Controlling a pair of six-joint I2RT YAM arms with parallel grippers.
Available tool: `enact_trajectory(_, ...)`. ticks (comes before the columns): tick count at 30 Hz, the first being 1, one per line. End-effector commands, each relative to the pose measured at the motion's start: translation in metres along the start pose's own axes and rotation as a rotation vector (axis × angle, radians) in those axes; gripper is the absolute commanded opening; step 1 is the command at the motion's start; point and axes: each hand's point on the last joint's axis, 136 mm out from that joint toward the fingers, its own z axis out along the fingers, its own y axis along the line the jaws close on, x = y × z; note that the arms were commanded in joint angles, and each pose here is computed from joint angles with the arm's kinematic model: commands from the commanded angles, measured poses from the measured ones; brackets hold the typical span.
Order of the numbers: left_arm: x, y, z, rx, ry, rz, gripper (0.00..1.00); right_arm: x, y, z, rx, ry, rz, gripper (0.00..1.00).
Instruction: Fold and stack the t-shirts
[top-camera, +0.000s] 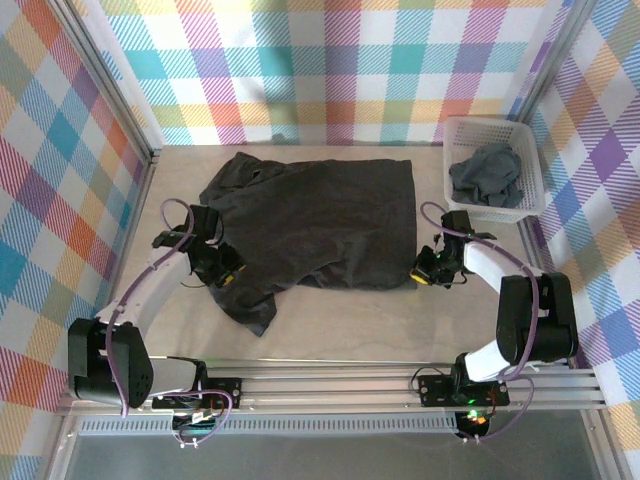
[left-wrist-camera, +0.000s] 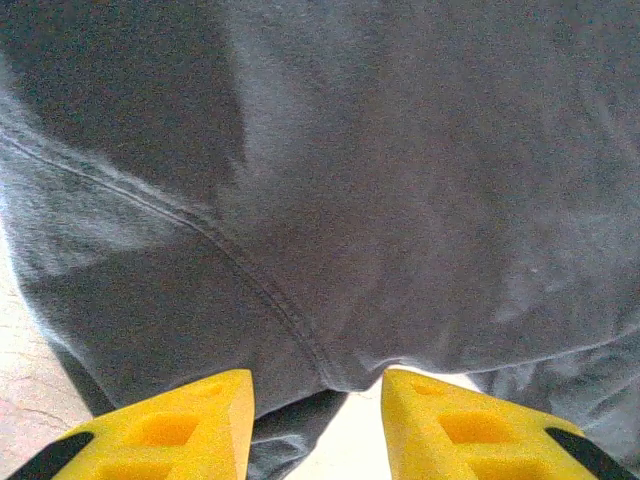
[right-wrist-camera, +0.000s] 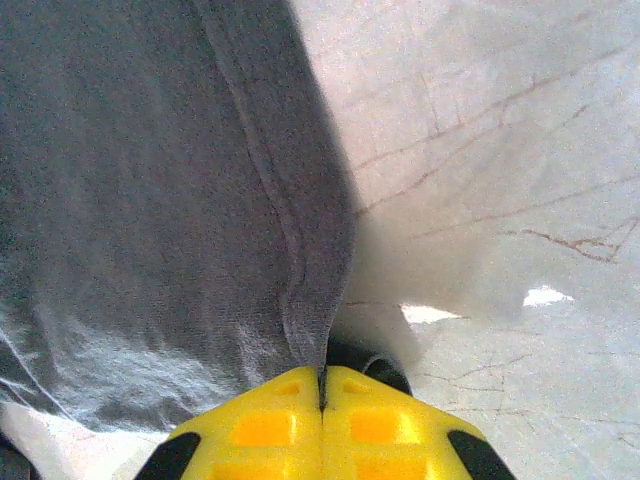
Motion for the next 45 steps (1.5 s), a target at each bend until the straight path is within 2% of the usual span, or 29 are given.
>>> enact_trajectory(1,-0.002,-0.012,-0.008,0.057,-0.009,0.016,0.38,-0.017,0.012,-0.018,-0.016,-0.066,-0.011,0.0)
enact_trajectory(10,-0.004,-0.011,-0.01,0.05,-0.018,0.017,0.38,-0.037,0.022,-0.03,0.009,-0.082,0.006,0.0)
enact_trajectory(20,-0.004,-0.011,-0.013,0.051,-0.022,0.018,0.38,-0.063,0.023,-0.017,0.05,-0.077,0.037,0.0)
enact_trajectory(29,-0.002,-0.006,-0.015,0.037,-0.032,0.021,0.37,-0.1,0.036,-0.007,0.06,-0.098,0.061,0.0)
enact_trajectory(45,-0.006,-0.003,-0.015,0.018,-0.053,0.013,0.37,-0.135,0.043,0.022,0.091,-0.071,0.095,0.0)
